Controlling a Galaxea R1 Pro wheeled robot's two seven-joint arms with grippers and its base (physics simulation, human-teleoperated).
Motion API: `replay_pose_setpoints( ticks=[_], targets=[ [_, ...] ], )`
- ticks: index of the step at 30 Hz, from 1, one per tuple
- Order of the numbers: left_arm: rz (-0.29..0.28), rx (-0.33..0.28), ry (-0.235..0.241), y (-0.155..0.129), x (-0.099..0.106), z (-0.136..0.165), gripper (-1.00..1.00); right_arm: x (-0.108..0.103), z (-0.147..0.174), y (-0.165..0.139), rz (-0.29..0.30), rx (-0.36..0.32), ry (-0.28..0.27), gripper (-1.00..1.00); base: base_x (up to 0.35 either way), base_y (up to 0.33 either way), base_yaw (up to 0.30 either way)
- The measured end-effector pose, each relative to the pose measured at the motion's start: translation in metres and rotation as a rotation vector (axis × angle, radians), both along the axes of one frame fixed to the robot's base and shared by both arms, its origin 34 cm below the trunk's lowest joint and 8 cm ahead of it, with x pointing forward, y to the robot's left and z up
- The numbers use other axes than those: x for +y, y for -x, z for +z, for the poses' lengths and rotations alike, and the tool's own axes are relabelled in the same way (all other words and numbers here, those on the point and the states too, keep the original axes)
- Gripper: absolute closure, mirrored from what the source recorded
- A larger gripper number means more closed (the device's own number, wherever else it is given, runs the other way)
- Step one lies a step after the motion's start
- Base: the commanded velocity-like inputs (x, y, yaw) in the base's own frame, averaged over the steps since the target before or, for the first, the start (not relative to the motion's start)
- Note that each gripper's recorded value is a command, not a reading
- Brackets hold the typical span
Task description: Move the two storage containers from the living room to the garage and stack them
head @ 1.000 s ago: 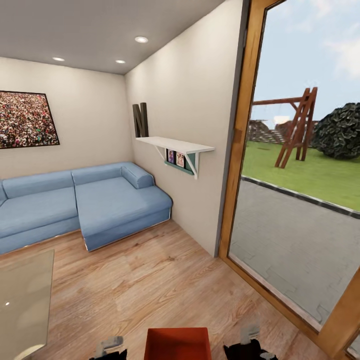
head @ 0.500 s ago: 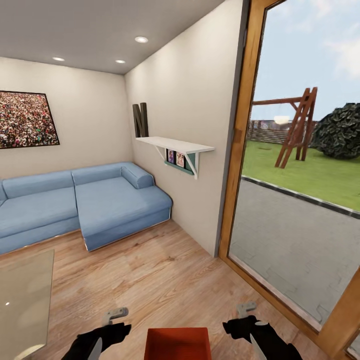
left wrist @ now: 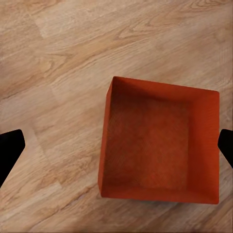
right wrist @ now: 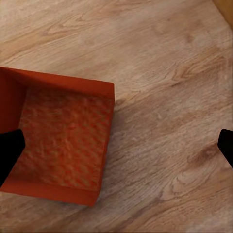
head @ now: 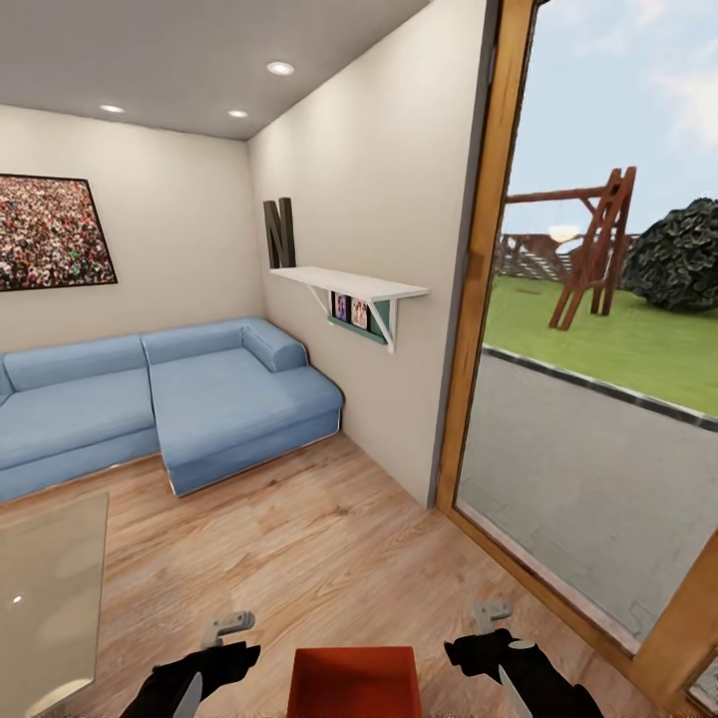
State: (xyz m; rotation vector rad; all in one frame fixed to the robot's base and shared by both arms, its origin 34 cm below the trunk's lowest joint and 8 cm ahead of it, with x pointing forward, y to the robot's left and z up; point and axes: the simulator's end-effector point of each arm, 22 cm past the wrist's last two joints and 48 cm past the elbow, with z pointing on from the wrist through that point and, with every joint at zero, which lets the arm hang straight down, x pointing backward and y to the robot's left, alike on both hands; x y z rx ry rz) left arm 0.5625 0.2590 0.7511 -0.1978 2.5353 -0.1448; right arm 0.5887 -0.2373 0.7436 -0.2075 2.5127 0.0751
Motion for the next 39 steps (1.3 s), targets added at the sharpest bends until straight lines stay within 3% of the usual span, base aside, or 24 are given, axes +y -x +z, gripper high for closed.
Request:
replay_pose_setpoints(
  ticks=[22,39],
  targets=[
    [-0.002,0.041,0.009,0.005,-0.005,-0.029,-1.0,0.0,-0.029,0.004,-0.002,0.035,-0.003,-1.0,0.0,0.0,0.0],
    [0.017,0.068,-0.019,0.007,0.002,-0.059,-1.0,0.0,-0.06,0.006,-0.002,0.06,-0.002,-1.0,-0.076,0.0,0.0]
  ],
)
